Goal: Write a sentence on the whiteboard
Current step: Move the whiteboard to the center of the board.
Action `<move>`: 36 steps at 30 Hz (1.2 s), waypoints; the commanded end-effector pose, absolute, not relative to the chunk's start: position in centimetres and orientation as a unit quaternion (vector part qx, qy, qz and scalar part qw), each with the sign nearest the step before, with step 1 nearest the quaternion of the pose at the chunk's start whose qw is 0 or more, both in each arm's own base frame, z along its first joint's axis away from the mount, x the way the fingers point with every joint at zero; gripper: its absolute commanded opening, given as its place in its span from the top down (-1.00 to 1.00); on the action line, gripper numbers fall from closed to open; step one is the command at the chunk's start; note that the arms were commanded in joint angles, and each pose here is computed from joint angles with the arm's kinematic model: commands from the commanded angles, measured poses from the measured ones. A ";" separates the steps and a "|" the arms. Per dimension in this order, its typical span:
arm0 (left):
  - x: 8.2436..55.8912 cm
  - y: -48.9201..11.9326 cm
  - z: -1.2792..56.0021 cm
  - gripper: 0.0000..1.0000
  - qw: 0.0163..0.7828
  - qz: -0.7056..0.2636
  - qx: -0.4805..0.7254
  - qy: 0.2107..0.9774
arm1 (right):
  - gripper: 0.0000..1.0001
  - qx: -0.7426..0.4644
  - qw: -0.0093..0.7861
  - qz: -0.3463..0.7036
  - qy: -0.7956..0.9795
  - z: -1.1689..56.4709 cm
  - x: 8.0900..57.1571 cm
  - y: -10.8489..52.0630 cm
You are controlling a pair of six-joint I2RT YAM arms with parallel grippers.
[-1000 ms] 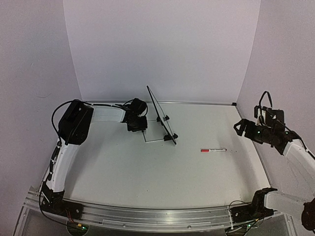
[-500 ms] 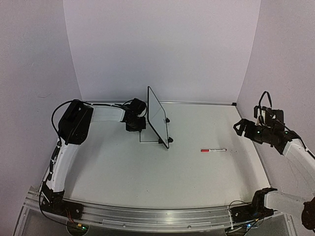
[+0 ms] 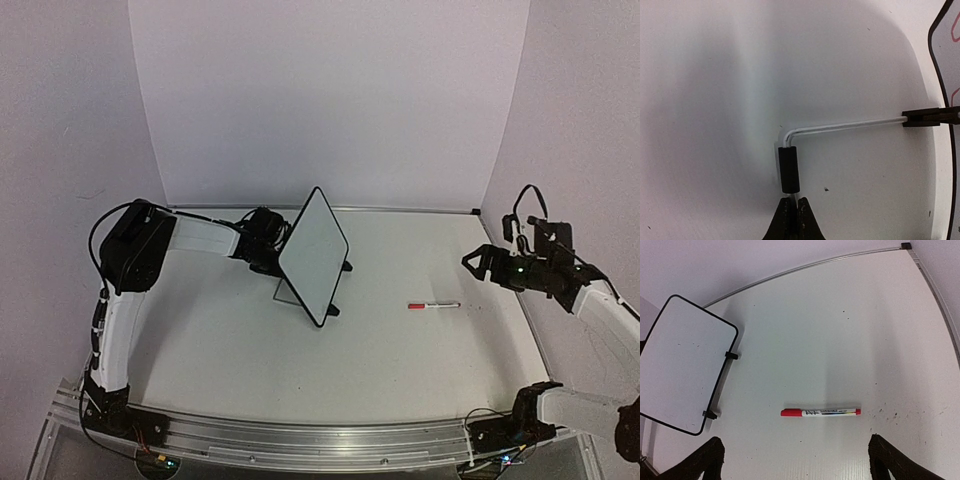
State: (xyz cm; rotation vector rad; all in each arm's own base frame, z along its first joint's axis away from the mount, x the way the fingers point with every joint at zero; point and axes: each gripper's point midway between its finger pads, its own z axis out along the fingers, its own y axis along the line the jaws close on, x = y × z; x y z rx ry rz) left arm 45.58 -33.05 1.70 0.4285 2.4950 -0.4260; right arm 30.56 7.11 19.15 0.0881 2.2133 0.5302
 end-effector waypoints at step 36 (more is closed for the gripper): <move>38.3 -22.1 9.4 -0.53 0.326 -0.250 0.063 0.910 | 0.12 -0.346 0.353 0.194 0.847 4.5 36.6 33.8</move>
